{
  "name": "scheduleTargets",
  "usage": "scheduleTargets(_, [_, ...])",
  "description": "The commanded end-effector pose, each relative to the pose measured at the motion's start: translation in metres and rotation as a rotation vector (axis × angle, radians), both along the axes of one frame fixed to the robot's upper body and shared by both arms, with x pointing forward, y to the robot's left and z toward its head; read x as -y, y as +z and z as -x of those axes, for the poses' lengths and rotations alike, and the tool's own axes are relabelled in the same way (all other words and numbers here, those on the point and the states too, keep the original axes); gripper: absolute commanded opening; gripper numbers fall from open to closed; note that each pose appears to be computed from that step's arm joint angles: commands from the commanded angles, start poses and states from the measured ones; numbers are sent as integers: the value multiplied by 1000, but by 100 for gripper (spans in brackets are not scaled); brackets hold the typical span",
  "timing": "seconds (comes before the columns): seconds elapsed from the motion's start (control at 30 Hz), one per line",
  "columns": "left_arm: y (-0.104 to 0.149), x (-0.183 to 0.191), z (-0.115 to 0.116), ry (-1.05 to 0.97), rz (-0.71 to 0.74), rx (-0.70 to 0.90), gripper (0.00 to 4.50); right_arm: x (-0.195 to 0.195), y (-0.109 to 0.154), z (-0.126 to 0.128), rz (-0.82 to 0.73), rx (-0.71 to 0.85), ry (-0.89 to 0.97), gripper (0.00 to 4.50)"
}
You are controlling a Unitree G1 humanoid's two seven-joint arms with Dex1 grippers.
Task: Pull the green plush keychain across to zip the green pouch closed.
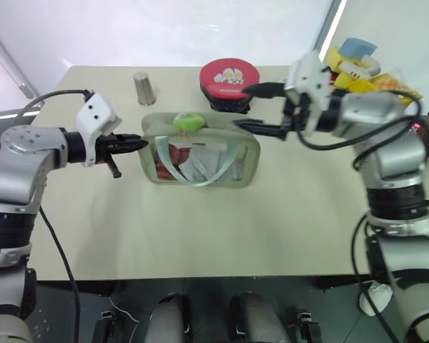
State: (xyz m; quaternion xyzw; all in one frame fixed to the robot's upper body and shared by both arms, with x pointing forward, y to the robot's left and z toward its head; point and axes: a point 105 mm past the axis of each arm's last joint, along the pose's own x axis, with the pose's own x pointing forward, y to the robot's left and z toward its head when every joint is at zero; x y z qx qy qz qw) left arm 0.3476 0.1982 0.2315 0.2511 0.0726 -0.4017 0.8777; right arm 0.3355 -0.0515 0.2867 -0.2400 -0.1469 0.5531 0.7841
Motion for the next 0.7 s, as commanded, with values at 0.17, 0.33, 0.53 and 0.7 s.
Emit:
scheduleTargets(0.17, [14, 1, -1, -7, -19, 50, 0, -35, 6, -15, -19, 66, -36, 315])
scheduleTargets(0.33, [16, -2, -1, 3, -26, 59, 0, -45, -5, -15, 26, 66, 1, 315])
scheduleTargets(0.53, [14, -2, 0, 7, -23, 59, 0, -46, -9, -16, 32, 37, 17, 315])
scheduleTargets(0.7, [12, 0, 0, 2, -21, 58, 0, -46, -8, -19, 26, 37, 11, 138])
